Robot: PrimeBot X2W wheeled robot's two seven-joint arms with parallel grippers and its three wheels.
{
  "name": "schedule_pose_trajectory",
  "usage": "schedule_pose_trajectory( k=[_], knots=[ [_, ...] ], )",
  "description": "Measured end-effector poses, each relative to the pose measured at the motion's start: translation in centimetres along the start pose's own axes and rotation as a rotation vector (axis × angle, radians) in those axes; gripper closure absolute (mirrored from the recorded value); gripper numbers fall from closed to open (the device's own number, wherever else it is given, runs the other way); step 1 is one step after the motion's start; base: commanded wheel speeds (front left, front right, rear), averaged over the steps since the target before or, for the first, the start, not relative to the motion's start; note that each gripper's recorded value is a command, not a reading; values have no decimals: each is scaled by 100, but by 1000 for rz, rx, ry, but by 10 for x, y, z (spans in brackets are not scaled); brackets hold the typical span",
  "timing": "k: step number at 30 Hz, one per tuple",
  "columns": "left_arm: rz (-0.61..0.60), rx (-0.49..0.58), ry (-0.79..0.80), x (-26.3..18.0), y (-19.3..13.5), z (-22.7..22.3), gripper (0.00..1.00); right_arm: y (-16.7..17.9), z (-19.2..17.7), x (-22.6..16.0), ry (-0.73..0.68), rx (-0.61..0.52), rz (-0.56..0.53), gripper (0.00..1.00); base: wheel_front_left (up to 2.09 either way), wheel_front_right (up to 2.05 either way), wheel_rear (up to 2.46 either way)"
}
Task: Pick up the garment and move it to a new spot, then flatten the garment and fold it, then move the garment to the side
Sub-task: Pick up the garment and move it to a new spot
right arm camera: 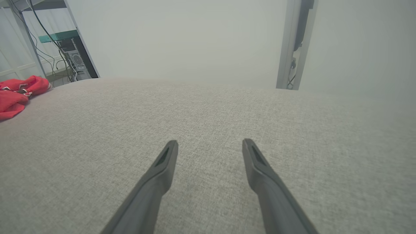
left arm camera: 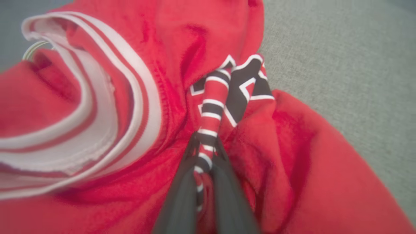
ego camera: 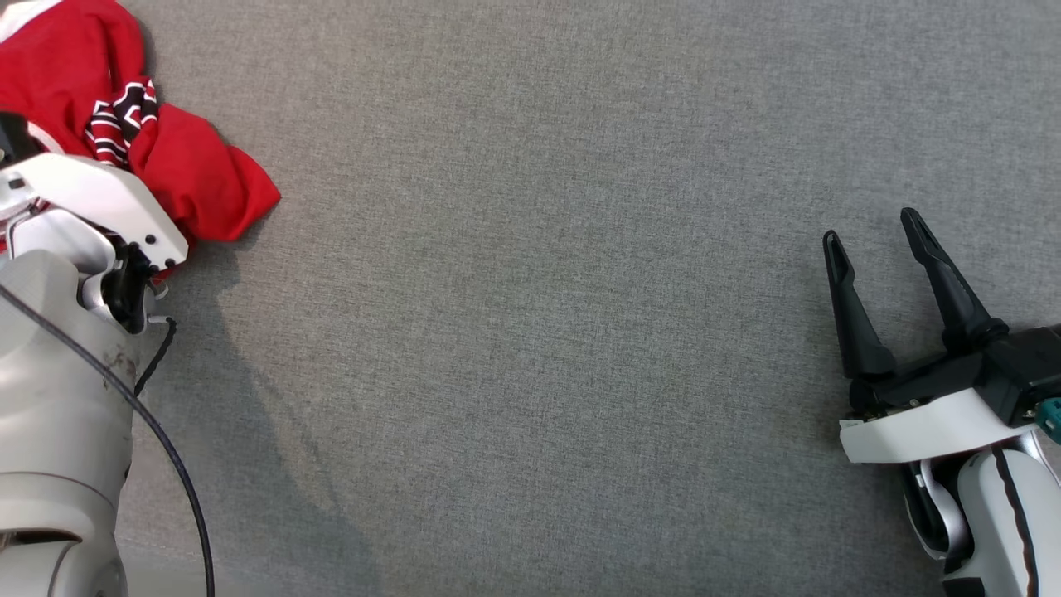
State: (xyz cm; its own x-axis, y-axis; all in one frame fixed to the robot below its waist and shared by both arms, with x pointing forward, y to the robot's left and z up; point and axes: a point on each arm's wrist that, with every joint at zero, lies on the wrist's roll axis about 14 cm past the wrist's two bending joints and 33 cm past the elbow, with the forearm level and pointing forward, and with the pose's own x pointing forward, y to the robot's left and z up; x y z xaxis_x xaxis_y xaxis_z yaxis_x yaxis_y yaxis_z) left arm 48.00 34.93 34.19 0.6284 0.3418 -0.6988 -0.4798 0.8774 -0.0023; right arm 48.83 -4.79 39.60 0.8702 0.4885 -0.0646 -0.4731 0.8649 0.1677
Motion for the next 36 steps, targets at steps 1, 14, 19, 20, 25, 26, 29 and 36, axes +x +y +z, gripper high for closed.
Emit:
schedule_pose_trajectory(
  k=[1,14,19,20,25,26,29,36],
  knots=[
    [-1,-11,-22,-1,1,2,100,0,1,0,-1,-1,-2,0,0,0,0],
    [-93,-32,-345,-40,-11,46,100,14,43,-9,-85,10,-25,0,0,0,0],
    [-157,-11,-422,-61,-24,59,100,6,63,-27,-119,2,-83,0,0,0,0],
    [-179,-14,-449,-67,-29,65,100,3,68,-32,-129,-4,-98,0,0,0,0],
    [-271,-24,-531,-90,-54,85,100,-12,92,-52,-184,-25,-168,0,0,0,0],
    [-291,-20,-542,-93,-60,86,100,-17,97,-58,-195,-29,-190,0,0,0,0],
    [-369,-12,-588,-107,-87,96,100,-29,109,-77,-220,-44,-249,0,0,0,0],
    [-596,19,-641,-150,-171,106,100,-51,127,-122,-266,-61,-373,0,0,0,0]
  ],
)
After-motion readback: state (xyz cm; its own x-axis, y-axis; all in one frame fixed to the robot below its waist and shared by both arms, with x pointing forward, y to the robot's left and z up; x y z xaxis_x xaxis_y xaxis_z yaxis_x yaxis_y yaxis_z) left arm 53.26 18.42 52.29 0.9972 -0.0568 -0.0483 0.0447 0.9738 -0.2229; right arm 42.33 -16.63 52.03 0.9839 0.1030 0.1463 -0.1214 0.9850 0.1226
